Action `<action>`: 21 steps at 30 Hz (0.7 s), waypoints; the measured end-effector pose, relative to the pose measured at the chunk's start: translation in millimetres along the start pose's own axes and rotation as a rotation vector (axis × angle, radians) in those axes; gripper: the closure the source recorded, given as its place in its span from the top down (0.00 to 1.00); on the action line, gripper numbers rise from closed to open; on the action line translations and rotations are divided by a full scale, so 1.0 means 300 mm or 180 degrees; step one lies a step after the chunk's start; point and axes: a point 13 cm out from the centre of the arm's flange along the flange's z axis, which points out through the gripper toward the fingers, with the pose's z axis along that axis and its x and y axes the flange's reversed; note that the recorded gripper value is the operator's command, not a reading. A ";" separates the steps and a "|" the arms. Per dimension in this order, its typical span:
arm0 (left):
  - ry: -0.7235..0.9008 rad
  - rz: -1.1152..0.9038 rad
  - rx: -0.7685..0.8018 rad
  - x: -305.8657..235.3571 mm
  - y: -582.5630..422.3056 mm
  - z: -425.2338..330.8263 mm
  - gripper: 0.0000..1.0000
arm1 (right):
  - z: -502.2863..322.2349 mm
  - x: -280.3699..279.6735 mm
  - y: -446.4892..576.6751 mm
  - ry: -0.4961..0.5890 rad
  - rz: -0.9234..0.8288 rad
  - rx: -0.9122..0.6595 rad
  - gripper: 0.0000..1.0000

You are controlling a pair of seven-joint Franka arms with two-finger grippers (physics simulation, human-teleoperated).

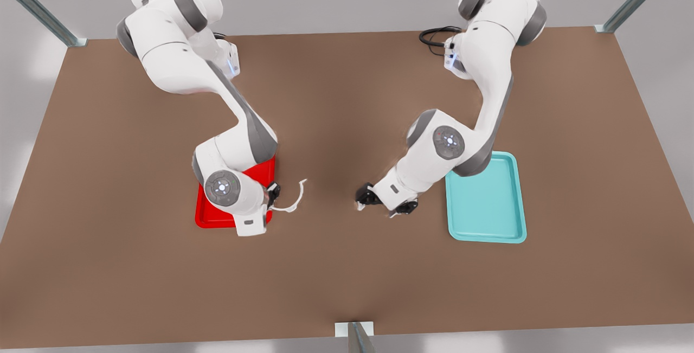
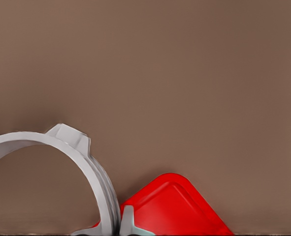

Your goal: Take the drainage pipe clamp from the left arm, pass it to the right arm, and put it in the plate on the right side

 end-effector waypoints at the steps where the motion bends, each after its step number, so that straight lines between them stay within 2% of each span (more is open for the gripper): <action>1: 0.0035 -0.0120 -0.0143 -0.041 0.168 -0.086 1.00 | 0.009 0.072 -0.046 0.0078 0.0059 0.0002 0.21; 5: 0.0060 -0.0459 -0.0671 -0.072 0.719 -0.525 1.00 | 0.101 0.389 -0.238 0.0279 0.0370 -0.0186 0.21; 7: 0.0141 -0.0476 -0.0952 0.088 0.815 -0.748 1.00 | 0.179 0.529 -0.287 0.0331 0.0482 -0.0234 0.21; 9: 0.0225 -0.0519 -0.1086 0.177 0.894 -0.852 1.00 | 0.305 0.619 -0.301 0.0328 0.0536 -0.0257 0.21; 15: 0.0558 -0.0386 -0.1137 0.258 0.923 -0.827 1.00 | 0.389 0.553 -0.365 -0.0025 0.0474 -0.0086 0.24; 21: 0.0667 -0.0275 -0.1139 0.279 0.935 -0.822 1.00 | 0.448 0.513 -0.398 -0.0151 0.0366 0.0027 0.32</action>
